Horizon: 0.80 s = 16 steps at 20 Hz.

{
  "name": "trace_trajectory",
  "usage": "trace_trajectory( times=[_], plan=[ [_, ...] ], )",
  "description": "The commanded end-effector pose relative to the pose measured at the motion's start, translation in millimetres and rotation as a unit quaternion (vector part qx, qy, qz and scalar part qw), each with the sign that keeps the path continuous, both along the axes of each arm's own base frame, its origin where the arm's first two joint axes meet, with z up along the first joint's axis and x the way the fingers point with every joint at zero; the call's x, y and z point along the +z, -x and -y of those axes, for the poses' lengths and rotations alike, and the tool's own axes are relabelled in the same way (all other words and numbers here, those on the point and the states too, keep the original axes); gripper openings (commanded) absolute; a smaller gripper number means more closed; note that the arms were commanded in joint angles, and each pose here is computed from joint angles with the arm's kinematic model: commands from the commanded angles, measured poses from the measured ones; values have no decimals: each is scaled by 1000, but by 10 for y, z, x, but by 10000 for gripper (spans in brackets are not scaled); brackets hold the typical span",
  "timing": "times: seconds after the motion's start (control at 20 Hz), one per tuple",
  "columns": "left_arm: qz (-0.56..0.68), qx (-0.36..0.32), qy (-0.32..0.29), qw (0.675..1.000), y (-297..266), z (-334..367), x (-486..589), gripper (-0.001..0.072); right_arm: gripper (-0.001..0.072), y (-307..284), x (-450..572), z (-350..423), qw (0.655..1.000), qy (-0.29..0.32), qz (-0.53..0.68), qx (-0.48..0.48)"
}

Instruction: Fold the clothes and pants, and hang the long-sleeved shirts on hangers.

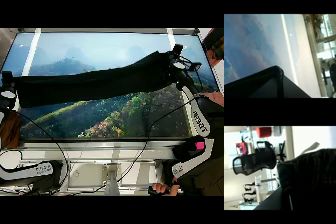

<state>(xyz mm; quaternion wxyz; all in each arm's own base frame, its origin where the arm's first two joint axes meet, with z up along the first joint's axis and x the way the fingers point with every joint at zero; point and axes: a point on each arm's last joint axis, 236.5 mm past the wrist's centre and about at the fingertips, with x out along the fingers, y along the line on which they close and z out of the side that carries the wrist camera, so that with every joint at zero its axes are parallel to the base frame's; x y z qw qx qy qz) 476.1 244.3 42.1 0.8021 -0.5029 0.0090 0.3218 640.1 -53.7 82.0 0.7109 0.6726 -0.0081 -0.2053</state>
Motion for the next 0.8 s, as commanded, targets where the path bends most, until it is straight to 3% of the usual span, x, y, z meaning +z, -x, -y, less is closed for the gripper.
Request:
trace_trajectory(
  times=[0.0, 0.05, 0.1, 0.35, 0.5, 0.6, 0.75],
  plan=[
    [2, 3, -4, 1000, -7, -20, 4, 189, 375, -88, 345, 6, 996, 84, 25, 18],
    [1, 3, -3, 1000, -8, -20, -7, 538, 570, -96, 365, 0, 995, 97, 25, 22],
    [1, 4, -3, 1000, -6, -24, -7, 697, 595, -103, 370, -8, 994, 106, 24, 27],
    [8, 11, -11, 1000, 47, -107, 102, 699, 593, -108, 414, -40, 993, 110, 27, 38],
    [-22, -44, -116, 992, 40, -65, 392, 699, 585, -101, 487, -72, 992, 114, 31, 46],
    [-90, -109, -177, 974, 90, 44, 435, 694, 585, -94, 616, -147, 982, 169, 26, 74],
    [-229, -175, -124, 950, 432, 105, 90, 695, 585, -44, 899, -260, 927, 344, 2, 149]
  ],
)
